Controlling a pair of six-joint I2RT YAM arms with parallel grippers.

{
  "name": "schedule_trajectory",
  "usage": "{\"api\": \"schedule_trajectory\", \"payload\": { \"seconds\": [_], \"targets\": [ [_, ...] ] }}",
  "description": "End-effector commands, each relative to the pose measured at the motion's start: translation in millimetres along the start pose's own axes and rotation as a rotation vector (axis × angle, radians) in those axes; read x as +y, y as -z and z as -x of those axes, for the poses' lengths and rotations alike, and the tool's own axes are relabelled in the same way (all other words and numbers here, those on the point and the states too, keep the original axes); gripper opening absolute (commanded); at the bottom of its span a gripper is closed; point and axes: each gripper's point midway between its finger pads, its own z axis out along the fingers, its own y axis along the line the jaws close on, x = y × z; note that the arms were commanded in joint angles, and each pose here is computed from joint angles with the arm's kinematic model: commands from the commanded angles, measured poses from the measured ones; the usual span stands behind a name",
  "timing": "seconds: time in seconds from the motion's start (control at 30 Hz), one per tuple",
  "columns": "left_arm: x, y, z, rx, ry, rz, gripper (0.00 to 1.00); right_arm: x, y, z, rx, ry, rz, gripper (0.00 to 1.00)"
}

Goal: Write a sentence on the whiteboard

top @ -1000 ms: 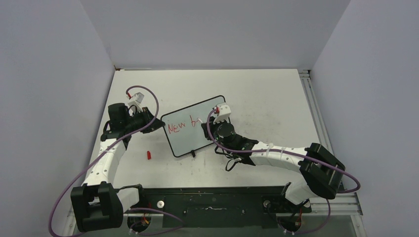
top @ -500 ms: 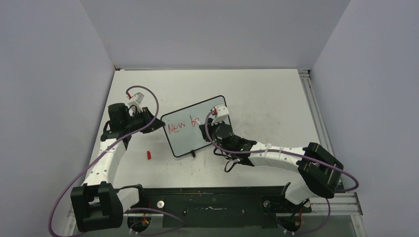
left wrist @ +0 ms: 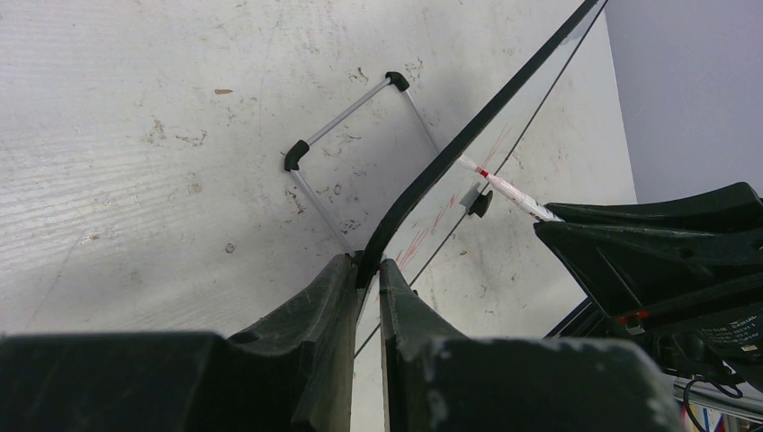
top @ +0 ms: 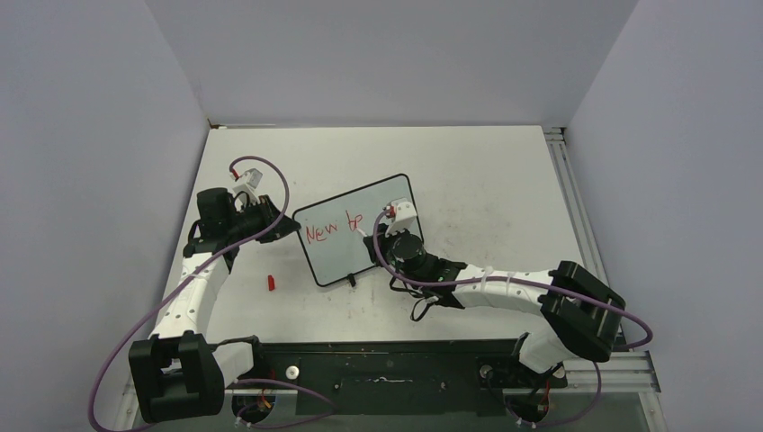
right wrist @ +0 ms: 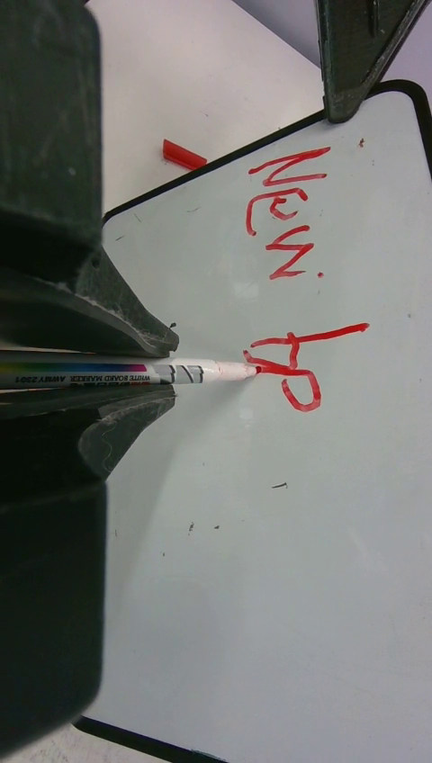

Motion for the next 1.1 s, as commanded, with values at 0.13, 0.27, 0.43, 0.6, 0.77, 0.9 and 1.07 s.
{"api": "schedule_trajectory", "payload": {
  "seconds": [0.13, 0.27, 0.43, 0.6, 0.77, 0.9, 1.07],
  "targets": [
    [-12, 4, 12, -0.034, -0.044, -0.030, 0.10, -20, 7, 9, -0.040, -0.013, -0.100, 0.05],
    [-12, 4, 12, -0.035, -0.046, -0.031, 0.10, -25, 9, 14, -0.054, -0.007, -0.124, 0.05],
    [-13, 4, 12, -0.033, -0.047, -0.033, 0.10, -26, 9, 19, -0.063, -0.008, -0.129, 0.05],
    [-13, 3, 11, -0.031, -0.047, -0.031, 0.10, -14, 11, 28, -0.069, 0.005, -0.069, 0.05],
    [-13, 3, 12, -0.032, -0.048, -0.026, 0.10, 6, 22, 42, -0.086, 0.035, 0.033, 0.05],
    [-11, 3, 11, -0.030, -0.046, -0.021, 0.10, 10, 31, 52, -0.091, 0.042, 0.053, 0.05],
    [-10, 3, 11, -0.030, -0.047, -0.015, 0.10, 7, 36, 59, -0.078, 0.050, 0.061, 0.05]
  ]
}}
